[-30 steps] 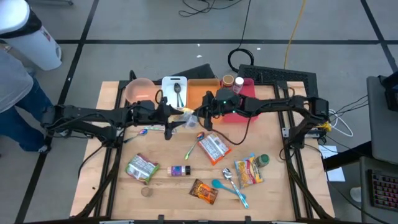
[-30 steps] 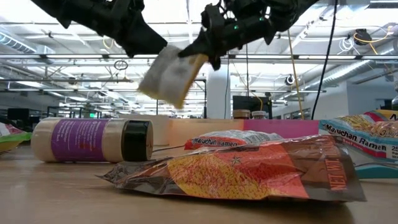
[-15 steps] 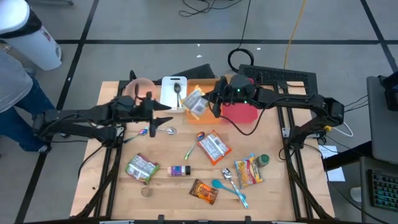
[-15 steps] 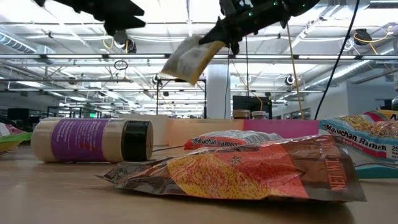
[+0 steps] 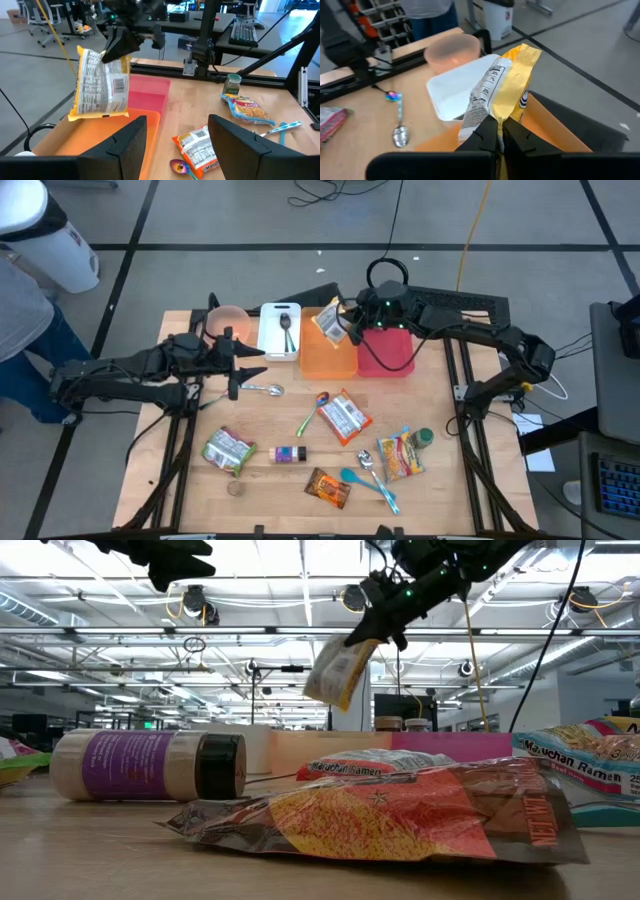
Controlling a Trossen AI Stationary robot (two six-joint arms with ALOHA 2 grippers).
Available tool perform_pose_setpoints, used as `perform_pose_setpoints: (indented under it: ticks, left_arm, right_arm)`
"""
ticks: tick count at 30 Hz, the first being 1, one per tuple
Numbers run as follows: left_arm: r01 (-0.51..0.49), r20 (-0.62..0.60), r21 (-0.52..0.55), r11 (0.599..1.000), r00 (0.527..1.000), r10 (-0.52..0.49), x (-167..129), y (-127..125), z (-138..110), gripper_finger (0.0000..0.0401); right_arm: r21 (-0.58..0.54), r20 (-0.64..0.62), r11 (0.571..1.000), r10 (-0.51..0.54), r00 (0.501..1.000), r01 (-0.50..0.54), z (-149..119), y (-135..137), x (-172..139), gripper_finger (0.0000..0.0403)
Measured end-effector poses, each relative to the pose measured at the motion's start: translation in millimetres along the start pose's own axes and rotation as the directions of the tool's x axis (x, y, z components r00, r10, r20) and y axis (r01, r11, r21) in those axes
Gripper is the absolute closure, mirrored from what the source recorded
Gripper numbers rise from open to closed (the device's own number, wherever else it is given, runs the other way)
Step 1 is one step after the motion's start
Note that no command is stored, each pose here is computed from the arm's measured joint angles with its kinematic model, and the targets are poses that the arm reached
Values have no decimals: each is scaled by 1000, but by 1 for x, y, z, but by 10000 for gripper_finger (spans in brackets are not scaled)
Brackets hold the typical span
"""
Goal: Pick & Place Food Item
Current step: Put the yellow noodle pack into the orange bin
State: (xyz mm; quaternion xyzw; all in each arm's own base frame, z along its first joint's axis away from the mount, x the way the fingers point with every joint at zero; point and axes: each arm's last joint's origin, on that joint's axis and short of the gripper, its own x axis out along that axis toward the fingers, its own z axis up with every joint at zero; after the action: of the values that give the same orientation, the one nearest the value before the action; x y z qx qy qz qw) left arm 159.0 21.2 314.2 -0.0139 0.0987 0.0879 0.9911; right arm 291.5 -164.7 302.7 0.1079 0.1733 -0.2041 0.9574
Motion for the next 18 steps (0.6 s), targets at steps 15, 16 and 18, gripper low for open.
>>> perform_pose_setpoints:
  ticks: [15, 16, 18]
  left_arm:
    - [-1, -16, 0, 1000, 1000, 1, 1, 0, -2, 185]
    - [-1, -20, 1, 1000, 1000, 1, 1, 0, -2, 185]
    - [-2, -27, -3, 1000, 1000, 2, 1, 0, -3, 185]
  right_arm:
    - [1, -136, 994, -112, 984, 113, 10, -31, 46, 402]
    - [-7, -150, 994, -112, 982, 112, 11, -31, 50, 402]
    - [-21, -197, 993, -114, 974, 112, 10, -34, 62, 402]
